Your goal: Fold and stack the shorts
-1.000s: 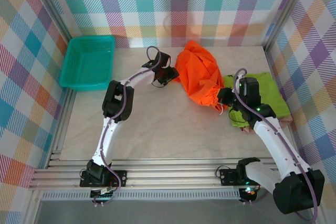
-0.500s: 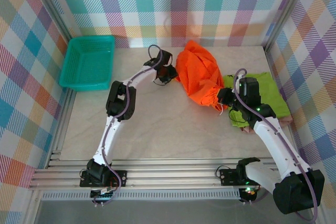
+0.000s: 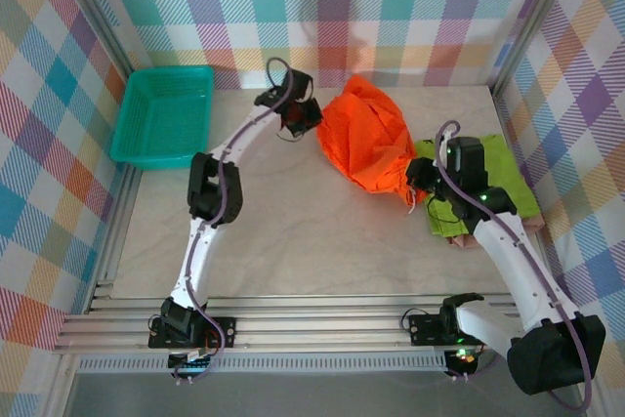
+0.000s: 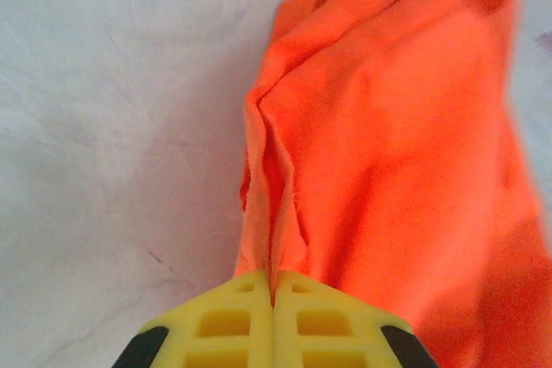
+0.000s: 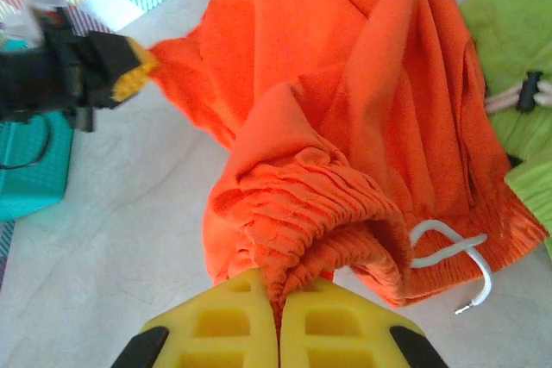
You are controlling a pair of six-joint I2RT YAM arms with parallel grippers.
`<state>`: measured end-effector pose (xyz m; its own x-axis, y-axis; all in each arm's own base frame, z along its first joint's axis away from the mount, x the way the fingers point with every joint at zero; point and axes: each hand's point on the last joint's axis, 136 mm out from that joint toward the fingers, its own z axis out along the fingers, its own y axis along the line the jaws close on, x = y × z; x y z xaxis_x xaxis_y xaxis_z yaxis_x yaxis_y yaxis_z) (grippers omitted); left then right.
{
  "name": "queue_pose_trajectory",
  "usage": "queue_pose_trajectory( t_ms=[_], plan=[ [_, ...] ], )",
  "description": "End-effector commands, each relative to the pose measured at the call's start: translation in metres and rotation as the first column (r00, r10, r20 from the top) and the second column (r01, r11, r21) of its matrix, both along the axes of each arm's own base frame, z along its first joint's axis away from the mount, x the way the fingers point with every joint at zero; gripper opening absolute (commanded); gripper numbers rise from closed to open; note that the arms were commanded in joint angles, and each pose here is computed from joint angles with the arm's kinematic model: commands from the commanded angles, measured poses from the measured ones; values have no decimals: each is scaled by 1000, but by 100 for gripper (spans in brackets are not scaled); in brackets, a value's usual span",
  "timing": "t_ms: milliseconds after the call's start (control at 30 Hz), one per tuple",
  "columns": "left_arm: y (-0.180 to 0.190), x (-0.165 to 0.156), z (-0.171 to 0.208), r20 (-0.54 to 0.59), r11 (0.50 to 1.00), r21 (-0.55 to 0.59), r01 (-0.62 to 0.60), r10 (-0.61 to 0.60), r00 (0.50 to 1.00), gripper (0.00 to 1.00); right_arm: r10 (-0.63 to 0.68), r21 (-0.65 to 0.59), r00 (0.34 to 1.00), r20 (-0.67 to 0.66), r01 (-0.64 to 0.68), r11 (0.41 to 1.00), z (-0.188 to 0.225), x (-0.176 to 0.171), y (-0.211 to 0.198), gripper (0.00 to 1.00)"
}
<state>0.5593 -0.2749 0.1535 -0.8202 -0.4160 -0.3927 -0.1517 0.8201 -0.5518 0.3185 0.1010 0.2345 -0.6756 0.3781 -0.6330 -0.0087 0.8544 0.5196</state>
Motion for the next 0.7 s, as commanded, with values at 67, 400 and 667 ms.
queue_pose_trajectory(
  t_ms=[67,400,667],
  plan=[
    [76,-27,204,336,996,-48,-69,81,938,0,64,-20,988,138,-62,998,69,14,9,0],
    [175,-119,370,601,977,-97,-188,208,771,0,131,-30,904,407,-131,991,214,2,16,0],
    [206,-174,430,705,966,-116,-230,244,666,0,198,24,847,493,-241,970,259,-22,31,0]
  ],
)
